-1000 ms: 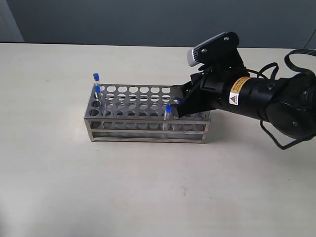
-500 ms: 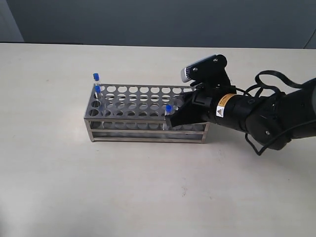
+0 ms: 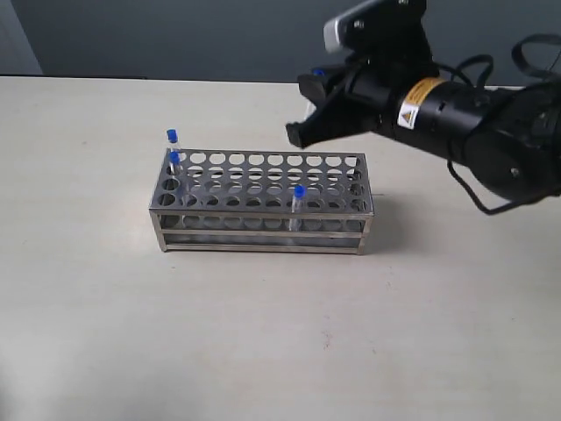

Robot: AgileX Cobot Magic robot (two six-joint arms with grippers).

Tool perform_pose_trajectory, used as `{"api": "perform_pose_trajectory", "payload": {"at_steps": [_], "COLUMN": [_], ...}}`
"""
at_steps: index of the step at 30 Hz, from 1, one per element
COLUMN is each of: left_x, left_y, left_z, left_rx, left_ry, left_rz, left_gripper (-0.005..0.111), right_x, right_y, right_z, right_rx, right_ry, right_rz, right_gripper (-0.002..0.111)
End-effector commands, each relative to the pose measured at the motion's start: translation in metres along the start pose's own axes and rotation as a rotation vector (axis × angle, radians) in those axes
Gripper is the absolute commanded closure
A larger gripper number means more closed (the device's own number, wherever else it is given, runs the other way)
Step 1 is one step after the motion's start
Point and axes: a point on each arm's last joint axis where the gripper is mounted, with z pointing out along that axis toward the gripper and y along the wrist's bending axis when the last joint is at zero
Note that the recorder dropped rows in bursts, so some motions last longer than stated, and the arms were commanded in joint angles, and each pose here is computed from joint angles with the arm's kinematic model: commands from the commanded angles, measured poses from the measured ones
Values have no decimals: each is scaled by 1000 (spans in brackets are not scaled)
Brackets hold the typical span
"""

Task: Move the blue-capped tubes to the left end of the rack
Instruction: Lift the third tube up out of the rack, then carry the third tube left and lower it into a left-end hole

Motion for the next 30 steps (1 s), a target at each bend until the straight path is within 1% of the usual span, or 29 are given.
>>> {"api": "perform_pose_trajectory", "payload": {"at_steps": [1,6,11,15,19,30], "left_x": [-2,-2,-2,-2,-2,-2], "left_y": [0,0,0,0,0,0], "left_z": [0,0,0,0,0,0], "left_rx": [6,6,6,6,6,6], "left_ry": [-10,-10,-10,-10,-10,-10], "left_rz": [-5,-5,-5,-5,-5,-5], "left_gripper": [106,106,106,106,106,106], "right_x": [-34,-45,-31,-21,-10,5], "right_y": [10,42,80,101,111,115], "right_z": [9,28,52,65,76,90], "right_rx": [-32,-112,-206,-252,-272,-276], "right_ry": [-69,-75,-32,-3,22,63], "right_rz": [-48,-71,-94,-109,-115,-111], "right_gripper": [109,109,109,109,109,109]}}
